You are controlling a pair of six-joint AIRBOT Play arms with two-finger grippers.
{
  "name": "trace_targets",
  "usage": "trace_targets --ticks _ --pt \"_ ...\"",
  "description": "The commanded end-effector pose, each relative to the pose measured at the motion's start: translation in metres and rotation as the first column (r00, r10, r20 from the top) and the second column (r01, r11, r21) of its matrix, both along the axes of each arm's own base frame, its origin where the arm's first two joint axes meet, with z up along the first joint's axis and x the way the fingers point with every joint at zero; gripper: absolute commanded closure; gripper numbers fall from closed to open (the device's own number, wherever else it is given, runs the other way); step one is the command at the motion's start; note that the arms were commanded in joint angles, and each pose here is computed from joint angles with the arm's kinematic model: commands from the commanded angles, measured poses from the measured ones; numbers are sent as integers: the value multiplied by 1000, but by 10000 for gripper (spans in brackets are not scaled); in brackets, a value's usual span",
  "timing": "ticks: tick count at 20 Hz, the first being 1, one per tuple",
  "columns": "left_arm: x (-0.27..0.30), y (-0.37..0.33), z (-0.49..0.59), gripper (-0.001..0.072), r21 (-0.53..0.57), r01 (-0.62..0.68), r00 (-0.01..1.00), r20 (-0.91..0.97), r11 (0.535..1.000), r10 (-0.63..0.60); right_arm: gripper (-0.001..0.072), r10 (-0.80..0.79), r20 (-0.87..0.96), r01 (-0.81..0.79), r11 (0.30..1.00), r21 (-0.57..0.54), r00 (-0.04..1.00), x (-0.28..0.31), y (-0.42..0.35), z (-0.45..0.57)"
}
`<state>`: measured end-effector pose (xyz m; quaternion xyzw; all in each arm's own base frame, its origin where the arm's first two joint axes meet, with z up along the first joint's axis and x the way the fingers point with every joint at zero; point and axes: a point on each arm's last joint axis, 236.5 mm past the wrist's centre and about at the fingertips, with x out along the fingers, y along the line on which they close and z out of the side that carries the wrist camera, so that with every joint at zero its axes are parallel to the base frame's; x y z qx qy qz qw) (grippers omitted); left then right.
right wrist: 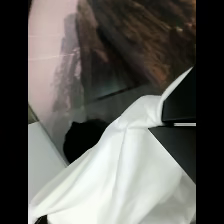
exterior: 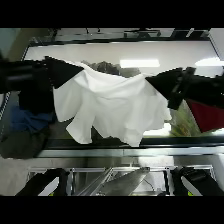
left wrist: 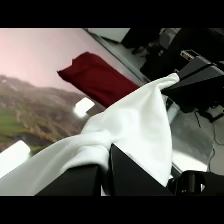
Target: Fold the shirts.
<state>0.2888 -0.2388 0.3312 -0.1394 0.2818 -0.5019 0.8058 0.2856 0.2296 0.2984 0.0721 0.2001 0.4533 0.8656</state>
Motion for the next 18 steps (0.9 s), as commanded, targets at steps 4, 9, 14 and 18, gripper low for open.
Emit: trace_targets --ticks 4,9,14,18 --pt "83 -16 -151 682 61 92 906 -420 994 -58 604 -60 -414 0 990 -142 908 77 8 -170" --pt "146 29 -231 362 72 29 840 -543 997 14 323 -176 -507 102 980 -170 844 134 -22 -230" --pt "149 77 -260 363 179 34 813 -578 983 77 324 -202 -628 129 979 -161 752 112 -83 -232" --pt "85 45 -323 363 238 227 699 -715 944 12 329 -212 -789 134 977 -165 577 53 -103 -299"
